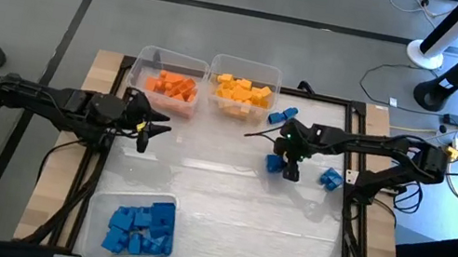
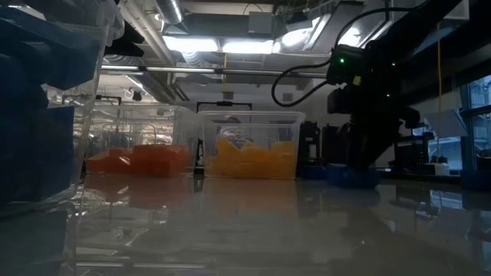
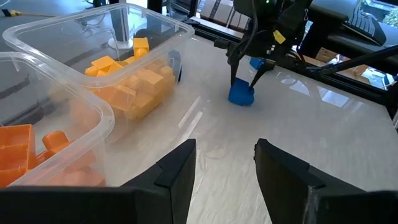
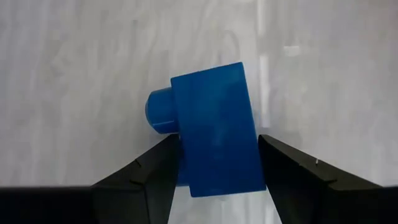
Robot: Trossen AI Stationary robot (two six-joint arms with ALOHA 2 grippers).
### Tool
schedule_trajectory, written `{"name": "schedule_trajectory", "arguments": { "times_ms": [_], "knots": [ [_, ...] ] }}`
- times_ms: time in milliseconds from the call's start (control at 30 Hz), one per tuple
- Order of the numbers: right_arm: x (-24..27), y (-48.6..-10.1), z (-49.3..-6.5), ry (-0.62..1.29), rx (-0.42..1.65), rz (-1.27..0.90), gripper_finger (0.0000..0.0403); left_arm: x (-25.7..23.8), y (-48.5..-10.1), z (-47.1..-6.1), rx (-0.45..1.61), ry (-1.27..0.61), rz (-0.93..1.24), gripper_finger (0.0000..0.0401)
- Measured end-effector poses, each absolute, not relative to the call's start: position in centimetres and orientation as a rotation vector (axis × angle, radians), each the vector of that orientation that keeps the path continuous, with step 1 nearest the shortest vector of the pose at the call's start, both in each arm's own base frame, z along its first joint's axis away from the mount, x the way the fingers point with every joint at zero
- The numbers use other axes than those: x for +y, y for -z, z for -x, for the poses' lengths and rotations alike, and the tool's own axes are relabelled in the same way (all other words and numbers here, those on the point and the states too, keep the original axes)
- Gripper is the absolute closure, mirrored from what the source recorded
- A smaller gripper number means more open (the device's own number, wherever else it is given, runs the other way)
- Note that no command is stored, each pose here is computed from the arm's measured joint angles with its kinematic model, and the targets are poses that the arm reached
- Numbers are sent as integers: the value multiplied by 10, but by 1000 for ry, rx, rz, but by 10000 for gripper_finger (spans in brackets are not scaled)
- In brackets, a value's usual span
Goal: Sort blocks
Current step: Put the blue game piece into the bottom transparent bin
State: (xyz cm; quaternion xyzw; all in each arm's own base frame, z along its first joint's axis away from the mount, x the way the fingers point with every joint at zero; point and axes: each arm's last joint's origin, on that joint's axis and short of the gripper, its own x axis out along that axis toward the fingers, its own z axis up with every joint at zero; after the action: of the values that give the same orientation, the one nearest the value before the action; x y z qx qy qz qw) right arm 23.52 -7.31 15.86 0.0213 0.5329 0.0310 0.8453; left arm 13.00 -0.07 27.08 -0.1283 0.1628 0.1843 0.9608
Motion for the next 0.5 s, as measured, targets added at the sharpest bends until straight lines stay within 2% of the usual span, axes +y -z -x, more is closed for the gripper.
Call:
{"name": "schedule_trajectory", "arguments": {
  "times_ms": [300, 500],
  "knots": [
    [-76, -156, -239, -35, 1115, 17, 185, -1, -271, -130, 330, -374, 260, 251],
    [-69, -140, -253, -81, 1116, 25, 185, -1, -271, -130, 330, -374, 260, 251]
  ]
}}
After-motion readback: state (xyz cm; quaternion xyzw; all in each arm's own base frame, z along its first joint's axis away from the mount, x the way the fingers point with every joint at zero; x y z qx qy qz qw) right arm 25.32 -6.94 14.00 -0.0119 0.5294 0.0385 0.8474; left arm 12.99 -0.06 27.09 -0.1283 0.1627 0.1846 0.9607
